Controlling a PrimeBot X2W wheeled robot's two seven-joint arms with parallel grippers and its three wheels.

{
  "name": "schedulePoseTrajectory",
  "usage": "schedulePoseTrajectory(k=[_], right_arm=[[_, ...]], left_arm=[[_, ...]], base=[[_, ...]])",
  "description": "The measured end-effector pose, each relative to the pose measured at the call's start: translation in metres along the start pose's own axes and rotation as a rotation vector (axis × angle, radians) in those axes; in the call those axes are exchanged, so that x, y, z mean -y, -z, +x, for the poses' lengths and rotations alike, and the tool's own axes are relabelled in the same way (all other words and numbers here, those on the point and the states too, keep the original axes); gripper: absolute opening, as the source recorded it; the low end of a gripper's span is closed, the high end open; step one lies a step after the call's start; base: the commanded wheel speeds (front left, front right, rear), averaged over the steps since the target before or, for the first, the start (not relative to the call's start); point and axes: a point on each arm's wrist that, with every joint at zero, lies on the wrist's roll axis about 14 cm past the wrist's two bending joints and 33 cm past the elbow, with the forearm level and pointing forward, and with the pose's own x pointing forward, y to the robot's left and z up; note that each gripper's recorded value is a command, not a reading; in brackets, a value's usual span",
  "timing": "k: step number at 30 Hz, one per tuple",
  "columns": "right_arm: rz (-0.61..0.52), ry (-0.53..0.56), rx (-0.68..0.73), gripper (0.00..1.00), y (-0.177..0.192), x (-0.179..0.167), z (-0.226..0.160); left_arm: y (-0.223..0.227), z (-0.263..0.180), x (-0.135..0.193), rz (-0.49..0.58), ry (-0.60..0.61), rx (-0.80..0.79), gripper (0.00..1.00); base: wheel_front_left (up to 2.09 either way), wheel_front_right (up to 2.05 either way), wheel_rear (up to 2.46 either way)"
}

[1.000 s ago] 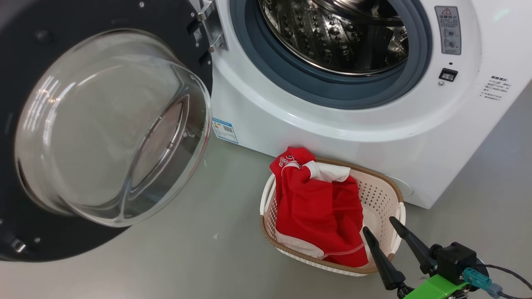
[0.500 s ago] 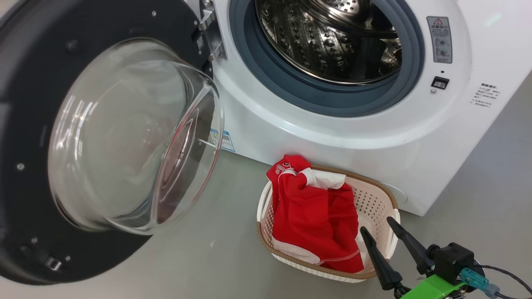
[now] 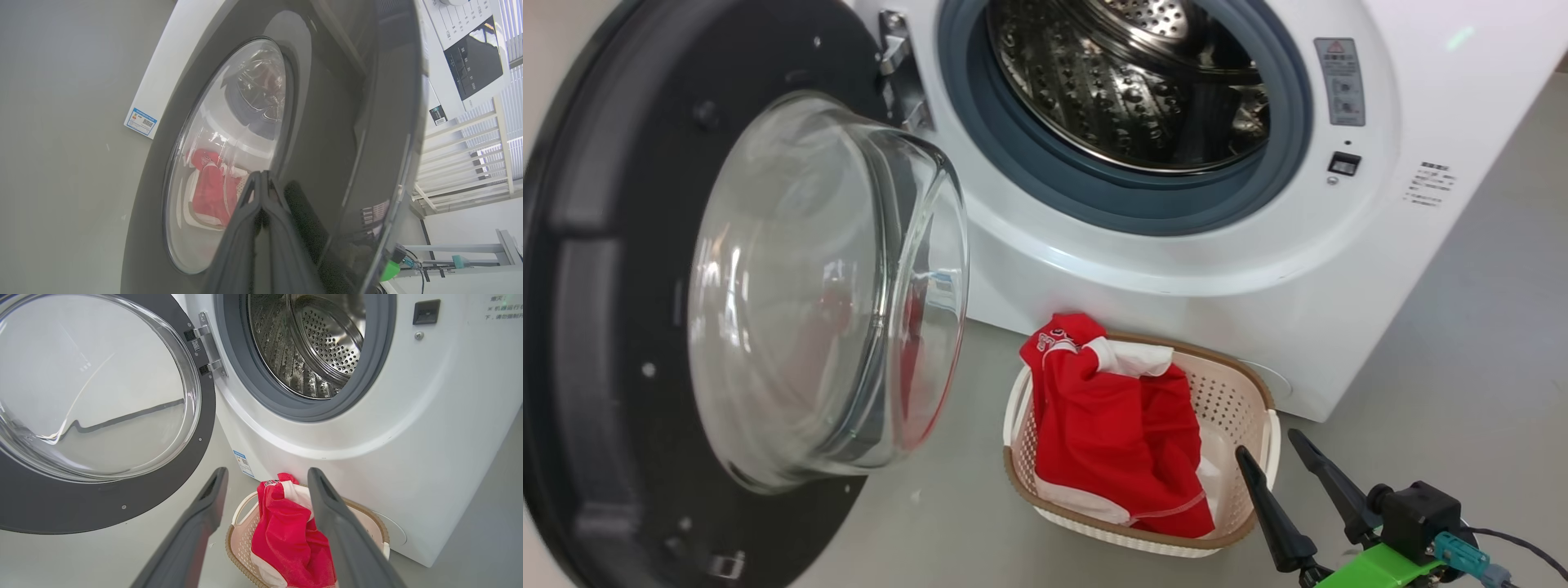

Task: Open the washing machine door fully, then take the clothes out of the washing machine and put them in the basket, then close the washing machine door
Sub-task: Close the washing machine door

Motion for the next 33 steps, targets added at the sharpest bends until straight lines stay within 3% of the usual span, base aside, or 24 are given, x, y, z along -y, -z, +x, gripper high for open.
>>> schedulePoseTrajectory(k=[23,33], right_arm=[[0.006,0.149,0.045,1.00,-0.011,0.044,-0.023],[0.018,0.200,0.053,1.00,-0.011,0.059,-0.030]], left_arm=[[0.046,0.069,0.067,0.097,0.220,-0.172,0.00],[0.062,0.111,0.115,0.132,0.354,-0.184,0.00]], base=[[0.00,0.00,0.00],[0.00,0.00,0.00]])
